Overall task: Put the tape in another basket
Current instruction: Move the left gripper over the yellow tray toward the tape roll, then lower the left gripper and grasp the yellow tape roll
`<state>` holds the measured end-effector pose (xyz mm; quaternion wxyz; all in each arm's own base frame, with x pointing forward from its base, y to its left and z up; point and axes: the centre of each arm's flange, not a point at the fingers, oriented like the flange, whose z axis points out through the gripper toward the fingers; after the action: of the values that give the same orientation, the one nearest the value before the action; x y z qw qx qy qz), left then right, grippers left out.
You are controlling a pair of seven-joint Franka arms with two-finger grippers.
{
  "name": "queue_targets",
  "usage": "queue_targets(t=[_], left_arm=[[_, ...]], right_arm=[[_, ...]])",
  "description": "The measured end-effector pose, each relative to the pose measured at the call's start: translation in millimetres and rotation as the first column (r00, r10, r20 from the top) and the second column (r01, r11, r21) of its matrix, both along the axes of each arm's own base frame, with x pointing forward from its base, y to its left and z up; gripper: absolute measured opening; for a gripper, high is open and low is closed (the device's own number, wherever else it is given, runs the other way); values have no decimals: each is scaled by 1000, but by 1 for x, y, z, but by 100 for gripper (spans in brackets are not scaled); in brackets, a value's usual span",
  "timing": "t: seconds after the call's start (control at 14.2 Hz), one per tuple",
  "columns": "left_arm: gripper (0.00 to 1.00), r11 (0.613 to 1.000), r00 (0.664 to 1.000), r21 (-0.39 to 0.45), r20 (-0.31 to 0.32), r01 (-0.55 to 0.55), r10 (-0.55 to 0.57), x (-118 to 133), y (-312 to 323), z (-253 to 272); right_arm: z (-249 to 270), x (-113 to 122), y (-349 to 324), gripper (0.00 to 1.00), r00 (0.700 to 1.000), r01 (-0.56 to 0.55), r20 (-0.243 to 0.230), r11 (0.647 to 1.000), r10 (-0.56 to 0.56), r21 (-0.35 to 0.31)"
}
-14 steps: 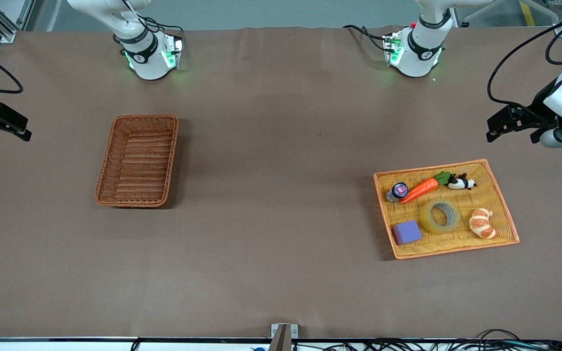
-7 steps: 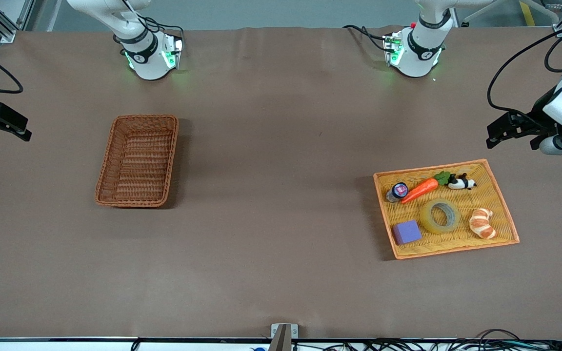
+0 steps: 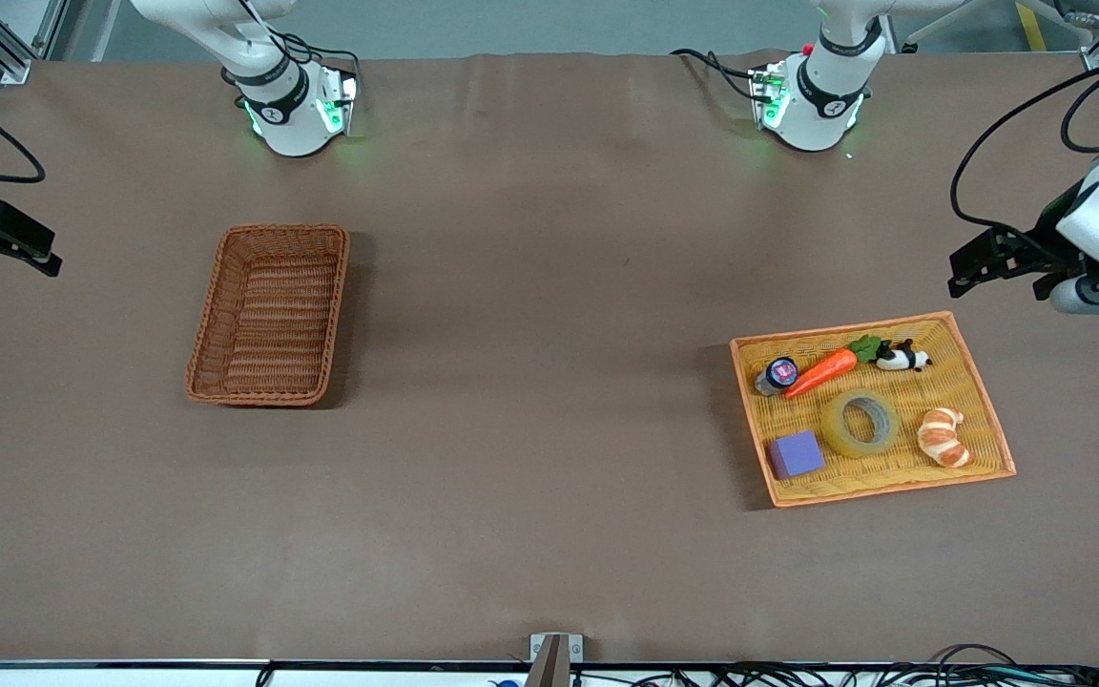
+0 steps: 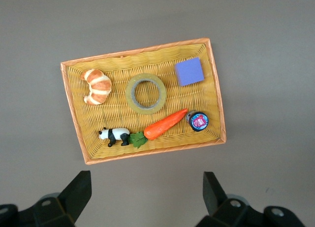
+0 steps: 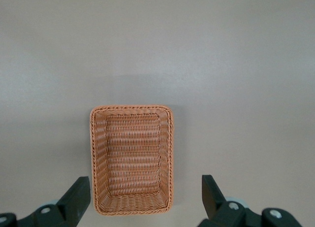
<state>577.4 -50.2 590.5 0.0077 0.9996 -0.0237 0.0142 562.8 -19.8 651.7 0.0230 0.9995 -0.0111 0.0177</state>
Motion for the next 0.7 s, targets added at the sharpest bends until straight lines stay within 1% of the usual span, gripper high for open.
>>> queue_targets(t=[0.07, 0.14, 0.35, 0.49, 0.7], left_arm=[[100, 1000, 1000, 1, -19, 0, 0, 5, 0, -11], [98, 1000, 999, 1, -36, -2, 2, 11, 1, -25], [97, 1000, 999, -3, -34, -25, 25, 43, 12, -77], [95, 998, 998, -6, -24, -58, 58, 65, 34, -117], [95, 997, 997, -9, -46, -70, 70, 86, 54, -181]], right_arm=[[0, 0, 0, 100, 1000, 0, 0, 1000, 0, 0], [0, 0, 0, 100, 1000, 0, 0, 1000, 0, 0], [0, 0, 0, 100, 1000, 0, 0, 1000, 0, 0], [0, 0, 0, 100, 1000, 0, 0, 1000, 0, 0], [0, 0, 0, 100, 1000, 0, 0, 1000, 0, 0]])
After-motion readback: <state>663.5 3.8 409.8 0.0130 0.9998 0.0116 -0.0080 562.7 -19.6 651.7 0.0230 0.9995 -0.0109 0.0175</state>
